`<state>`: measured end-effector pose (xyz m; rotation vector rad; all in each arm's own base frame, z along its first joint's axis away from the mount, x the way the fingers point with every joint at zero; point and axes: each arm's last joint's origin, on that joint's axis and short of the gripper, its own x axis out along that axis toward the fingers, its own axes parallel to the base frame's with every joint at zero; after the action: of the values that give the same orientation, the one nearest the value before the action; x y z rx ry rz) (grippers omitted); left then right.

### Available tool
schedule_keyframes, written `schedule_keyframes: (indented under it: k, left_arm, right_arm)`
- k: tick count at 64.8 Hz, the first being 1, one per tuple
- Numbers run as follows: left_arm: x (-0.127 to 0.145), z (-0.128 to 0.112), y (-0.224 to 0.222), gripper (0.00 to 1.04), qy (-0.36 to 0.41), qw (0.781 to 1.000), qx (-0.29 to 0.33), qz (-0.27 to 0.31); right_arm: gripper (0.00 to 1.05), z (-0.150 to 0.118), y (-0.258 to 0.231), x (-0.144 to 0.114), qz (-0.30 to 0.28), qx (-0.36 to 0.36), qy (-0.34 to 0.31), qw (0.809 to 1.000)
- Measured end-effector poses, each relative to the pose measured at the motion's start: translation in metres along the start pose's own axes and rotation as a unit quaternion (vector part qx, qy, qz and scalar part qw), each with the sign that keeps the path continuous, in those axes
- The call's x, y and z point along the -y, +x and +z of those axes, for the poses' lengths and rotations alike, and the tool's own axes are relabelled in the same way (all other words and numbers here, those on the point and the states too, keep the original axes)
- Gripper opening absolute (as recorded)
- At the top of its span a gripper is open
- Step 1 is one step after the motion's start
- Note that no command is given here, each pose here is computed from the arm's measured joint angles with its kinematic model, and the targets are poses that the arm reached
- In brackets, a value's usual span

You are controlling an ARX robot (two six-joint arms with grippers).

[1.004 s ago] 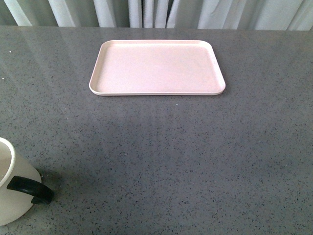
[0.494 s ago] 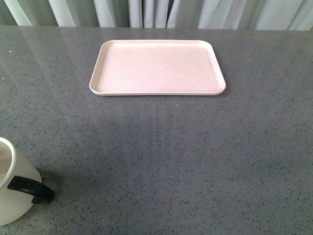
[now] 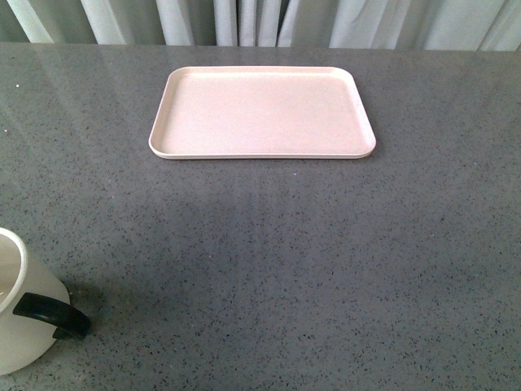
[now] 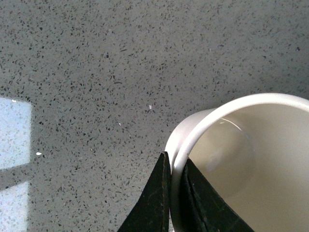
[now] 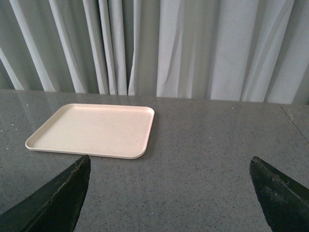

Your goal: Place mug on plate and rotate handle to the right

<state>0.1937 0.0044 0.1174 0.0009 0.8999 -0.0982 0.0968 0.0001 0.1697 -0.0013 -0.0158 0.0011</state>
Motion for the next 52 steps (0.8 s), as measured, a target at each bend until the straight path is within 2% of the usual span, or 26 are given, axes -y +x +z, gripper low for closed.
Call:
schedule_keyframes:
  k: [15, 23, 38, 52]
  left_arm:
    - [0.005, 0.006, -0.004, 0.02, -0.002, 1.000, -0.005, -0.006]
    - [0.012, 0.021, -0.008, 0.02, 0.004, 1.000, 0.005, -0.014]
    - [0.030, 0.074, -0.001, 0.02, 0.018, 0.999, 0.034, -0.035]
    - [0.056, 0.129, 0.029, 0.02, 0.022, 0.997, 0.036, -0.062]
  right_arm:
    - [0.96, 0.000, 0.000, 0.000, 0.000, 0.000, 0.000, 1.000]
    - [0.96, 0.000, 0.000, 0.000, 0.000, 0.000, 0.000, 1.000]
    - [0.96, 0.000, 0.000, 0.000, 0.000, 0.000, 0.000, 1.000]
    - [0.96, 0.000, 0.000, 0.000, 0.000, 0.000, 0.000, 1.000]
